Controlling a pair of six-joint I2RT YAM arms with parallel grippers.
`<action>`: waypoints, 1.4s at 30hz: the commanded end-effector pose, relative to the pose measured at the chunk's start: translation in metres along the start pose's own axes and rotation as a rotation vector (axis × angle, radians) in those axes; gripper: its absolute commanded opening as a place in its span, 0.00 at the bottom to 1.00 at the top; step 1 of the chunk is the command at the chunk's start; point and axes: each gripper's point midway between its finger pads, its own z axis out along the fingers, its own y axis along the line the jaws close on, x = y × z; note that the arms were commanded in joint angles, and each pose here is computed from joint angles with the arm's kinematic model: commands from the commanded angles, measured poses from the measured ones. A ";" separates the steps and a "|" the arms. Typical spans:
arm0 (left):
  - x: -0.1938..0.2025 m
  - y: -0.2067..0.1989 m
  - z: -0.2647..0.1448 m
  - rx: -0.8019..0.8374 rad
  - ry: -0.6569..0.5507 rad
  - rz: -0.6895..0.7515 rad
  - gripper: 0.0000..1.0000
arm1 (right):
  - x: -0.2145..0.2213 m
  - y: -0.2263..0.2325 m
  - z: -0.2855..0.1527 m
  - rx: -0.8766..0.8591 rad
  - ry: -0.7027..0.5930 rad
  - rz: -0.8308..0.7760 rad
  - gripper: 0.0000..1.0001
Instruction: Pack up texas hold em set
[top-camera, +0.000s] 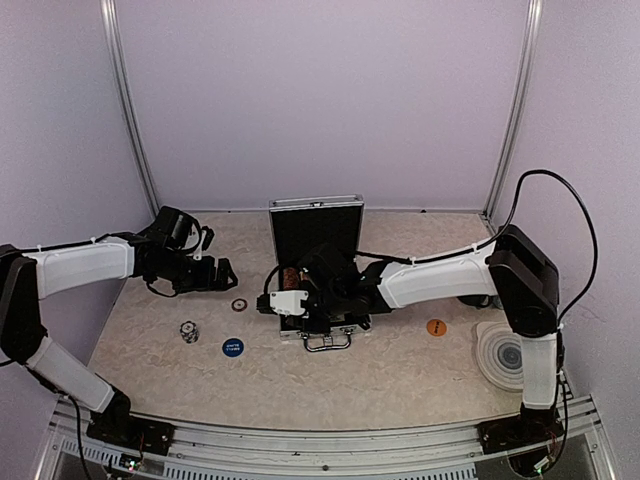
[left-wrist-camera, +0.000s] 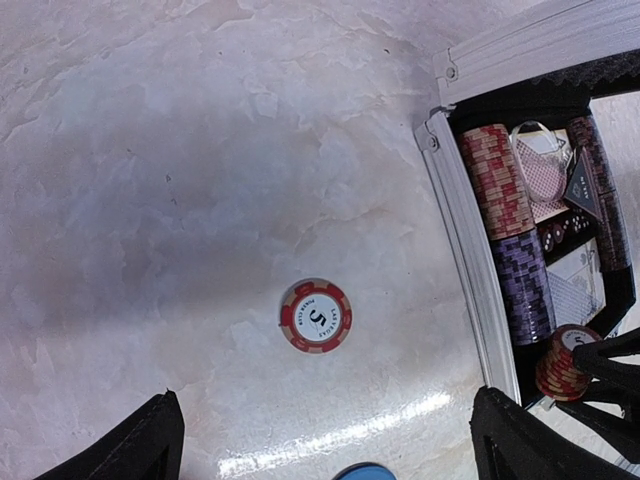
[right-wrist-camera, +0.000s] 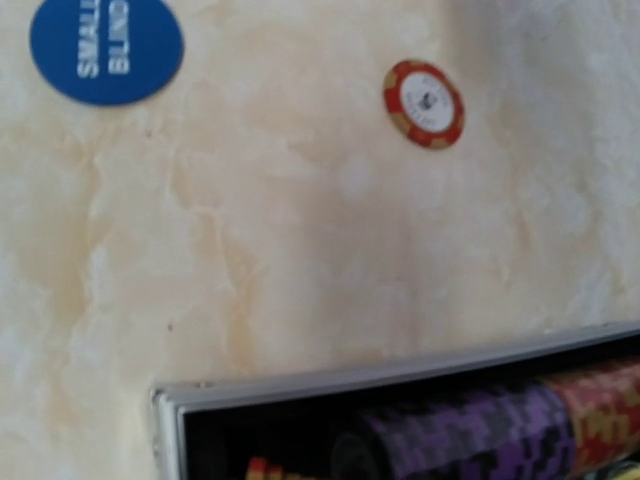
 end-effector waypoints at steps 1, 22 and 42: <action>0.001 0.000 0.004 0.013 0.004 -0.005 0.99 | -0.007 -0.002 0.005 0.015 0.001 -0.024 0.00; 0.003 0.000 0.005 0.015 0.011 -0.005 0.99 | -0.010 -0.008 0.002 0.039 0.005 -0.004 0.71; 0.012 -0.004 0.012 0.046 0.052 0.003 0.99 | -0.003 -0.025 -0.005 0.129 0.056 0.036 0.75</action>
